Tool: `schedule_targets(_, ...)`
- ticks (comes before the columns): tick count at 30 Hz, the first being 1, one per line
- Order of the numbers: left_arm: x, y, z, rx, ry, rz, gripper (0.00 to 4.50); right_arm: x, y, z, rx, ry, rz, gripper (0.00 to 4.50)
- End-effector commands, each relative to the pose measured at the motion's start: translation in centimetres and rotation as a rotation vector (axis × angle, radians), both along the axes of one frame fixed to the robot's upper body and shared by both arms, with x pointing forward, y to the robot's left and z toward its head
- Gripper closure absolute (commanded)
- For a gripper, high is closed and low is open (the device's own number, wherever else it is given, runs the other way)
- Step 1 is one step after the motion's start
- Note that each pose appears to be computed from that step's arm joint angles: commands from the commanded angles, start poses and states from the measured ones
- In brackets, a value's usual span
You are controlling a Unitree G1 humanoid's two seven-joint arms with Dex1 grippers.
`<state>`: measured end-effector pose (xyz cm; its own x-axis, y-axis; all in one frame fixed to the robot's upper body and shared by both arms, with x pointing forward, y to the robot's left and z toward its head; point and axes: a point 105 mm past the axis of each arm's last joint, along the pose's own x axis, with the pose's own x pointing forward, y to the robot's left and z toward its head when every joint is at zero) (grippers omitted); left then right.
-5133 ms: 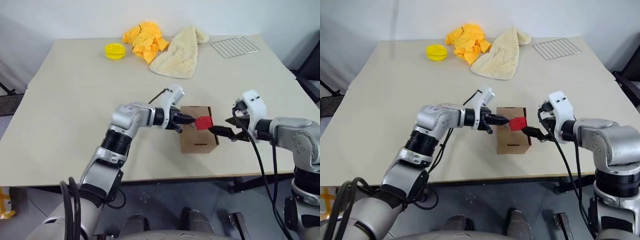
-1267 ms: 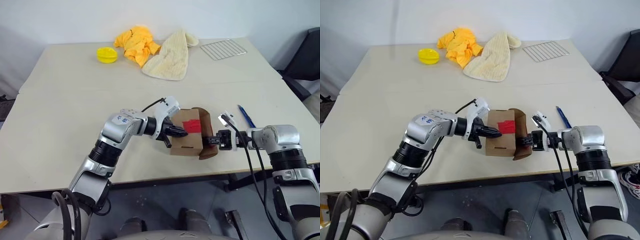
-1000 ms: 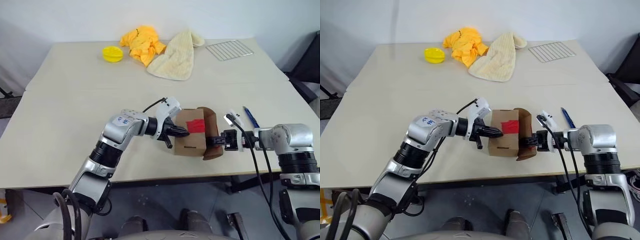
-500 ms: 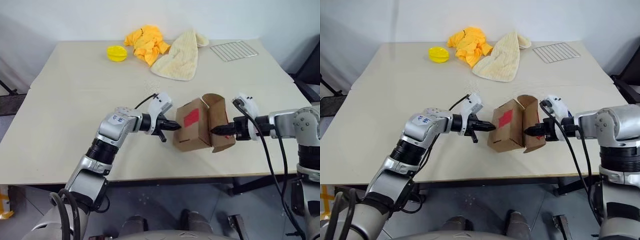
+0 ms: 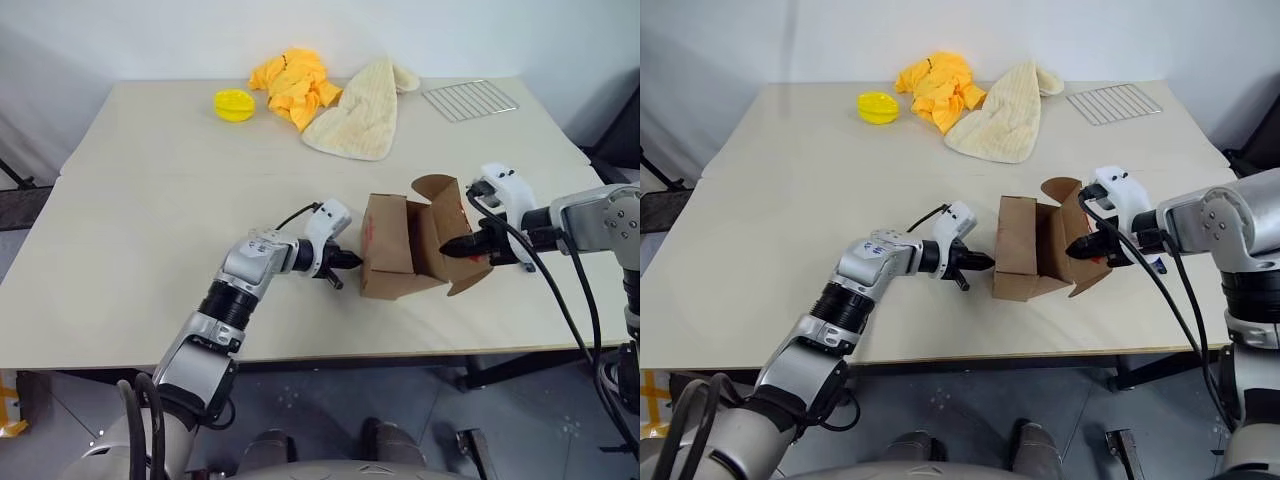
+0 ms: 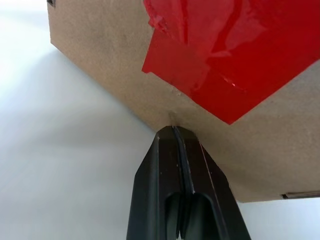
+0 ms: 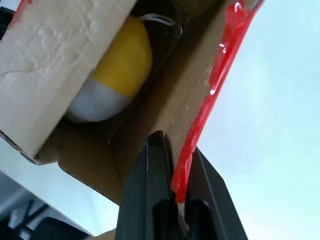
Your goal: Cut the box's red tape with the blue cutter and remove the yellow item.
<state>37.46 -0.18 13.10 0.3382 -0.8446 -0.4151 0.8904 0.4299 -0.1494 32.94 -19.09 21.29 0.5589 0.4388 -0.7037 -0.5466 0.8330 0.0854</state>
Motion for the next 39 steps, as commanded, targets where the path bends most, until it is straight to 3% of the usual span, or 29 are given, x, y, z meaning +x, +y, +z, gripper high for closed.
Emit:
schedule_targets(1, -0.5, -2.7, 1.4, -0.057, -0.039, -0.062, 4.50, -0.1, 0.7, 1.0, -0.057, -0.036, 0.034, 4.43)
schedule_targets(14, 0.1, -2.4, 1.1, -0.087, -0.037, -0.013, 4.50, 0.7, 1.5, 1.3, -0.152, -0.051, 0.051, 4.43)
schedule_targets(23, 0.1, 2.5, 1.9, -0.164, 0.034, 0.083, 4.50, 1.3, 0.8, 1.5, -0.211, -0.081, 0.061, 4.43)
schedule_targets(29, -0.5, 3.0, 6.0, -0.343, 0.078, 0.045, 4.50, 1.6, 0.9, 1.9, -0.222, -0.094, 0.070, 4.43)
schedule_targets(39, -4.4, -0.2, 14.1, -0.646, 0.183, -0.256, 4.50, 1.6, 1.3, 2.3, -0.224, -0.109, 0.081, 4.43)
